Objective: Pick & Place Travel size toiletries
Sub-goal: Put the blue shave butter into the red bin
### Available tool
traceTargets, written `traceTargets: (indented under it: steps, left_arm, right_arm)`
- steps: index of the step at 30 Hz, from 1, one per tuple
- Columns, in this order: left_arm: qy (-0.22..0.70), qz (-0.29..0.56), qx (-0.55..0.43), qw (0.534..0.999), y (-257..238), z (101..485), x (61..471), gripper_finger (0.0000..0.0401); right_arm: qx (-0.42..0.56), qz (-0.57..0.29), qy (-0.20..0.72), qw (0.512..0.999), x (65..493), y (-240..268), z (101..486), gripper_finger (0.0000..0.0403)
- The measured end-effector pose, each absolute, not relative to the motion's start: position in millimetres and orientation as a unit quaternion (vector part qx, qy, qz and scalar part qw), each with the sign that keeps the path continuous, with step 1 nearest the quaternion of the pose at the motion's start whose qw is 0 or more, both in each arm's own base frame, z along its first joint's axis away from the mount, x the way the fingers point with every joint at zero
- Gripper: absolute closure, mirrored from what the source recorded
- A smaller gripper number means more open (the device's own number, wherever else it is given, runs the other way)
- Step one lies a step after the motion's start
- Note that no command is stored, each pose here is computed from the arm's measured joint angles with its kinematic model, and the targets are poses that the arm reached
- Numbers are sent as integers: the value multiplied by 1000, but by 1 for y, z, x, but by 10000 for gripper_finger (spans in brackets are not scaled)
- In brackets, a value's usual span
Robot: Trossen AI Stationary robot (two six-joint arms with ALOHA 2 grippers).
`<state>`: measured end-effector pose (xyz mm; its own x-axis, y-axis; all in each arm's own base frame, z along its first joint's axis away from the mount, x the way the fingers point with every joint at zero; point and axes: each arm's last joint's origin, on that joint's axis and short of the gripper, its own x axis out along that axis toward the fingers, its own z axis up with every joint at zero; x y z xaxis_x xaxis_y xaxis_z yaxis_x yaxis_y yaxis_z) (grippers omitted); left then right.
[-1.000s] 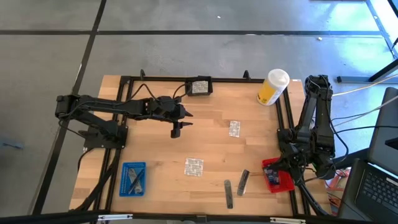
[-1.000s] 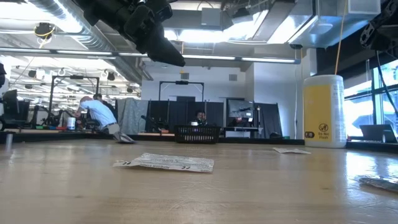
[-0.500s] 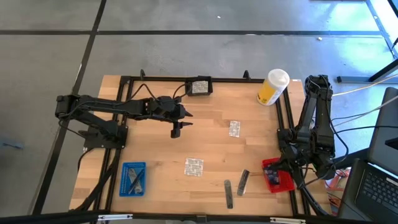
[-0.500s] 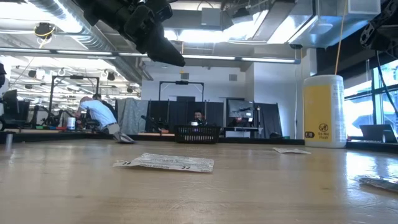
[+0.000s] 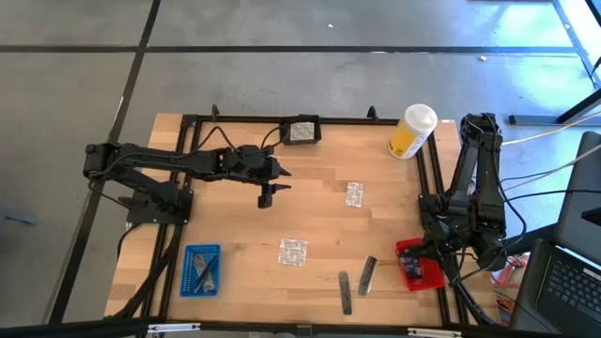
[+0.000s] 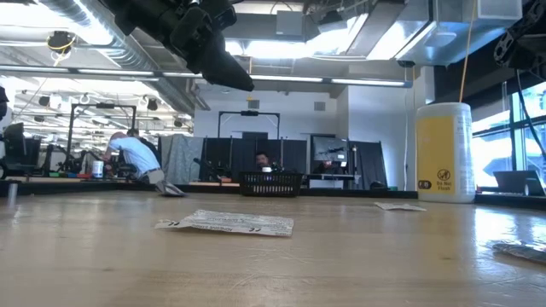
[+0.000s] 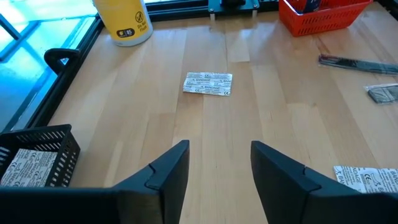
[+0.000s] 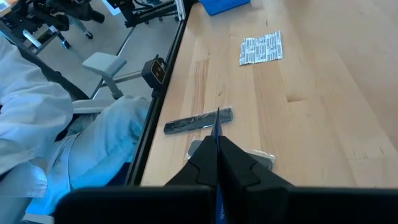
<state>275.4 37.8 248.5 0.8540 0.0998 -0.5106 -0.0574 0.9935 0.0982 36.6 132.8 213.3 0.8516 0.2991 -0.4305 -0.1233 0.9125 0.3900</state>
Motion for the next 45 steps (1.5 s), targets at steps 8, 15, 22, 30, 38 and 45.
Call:
traceTargets:
  steps: [8, 15, 22, 30, 38, 45]
  left_arm:
    - [267, 41, 40, 962, 38, 248, 275, 236]
    - [267, 41, 40, 962, 38, 248, 275, 237]
    - [267, 41, 40, 962, 38, 248, 275, 236]
    - [267, 41, 40, 962, 38, 248, 275, 235]
    - [267, 41, 40, 962, 38, 248, 275, 236]
    - [267, 41, 40, 962, 38, 248, 275, 237]
  right_arm:
    - [174, 111, 246, 947, 37, 133, 213, 403]
    - [179, 107, 242, 948, 37, 132, 214, 403]
    - [267, 103, 258, 923, 37, 136, 216, 403]
    - [373, 99, 317, 866, 35, 139, 215, 403]
    - [470, 55, 401, 784, 32, 138, 210, 403]
    - [463, -11, 437, 771, 29, 128, 208, 403]
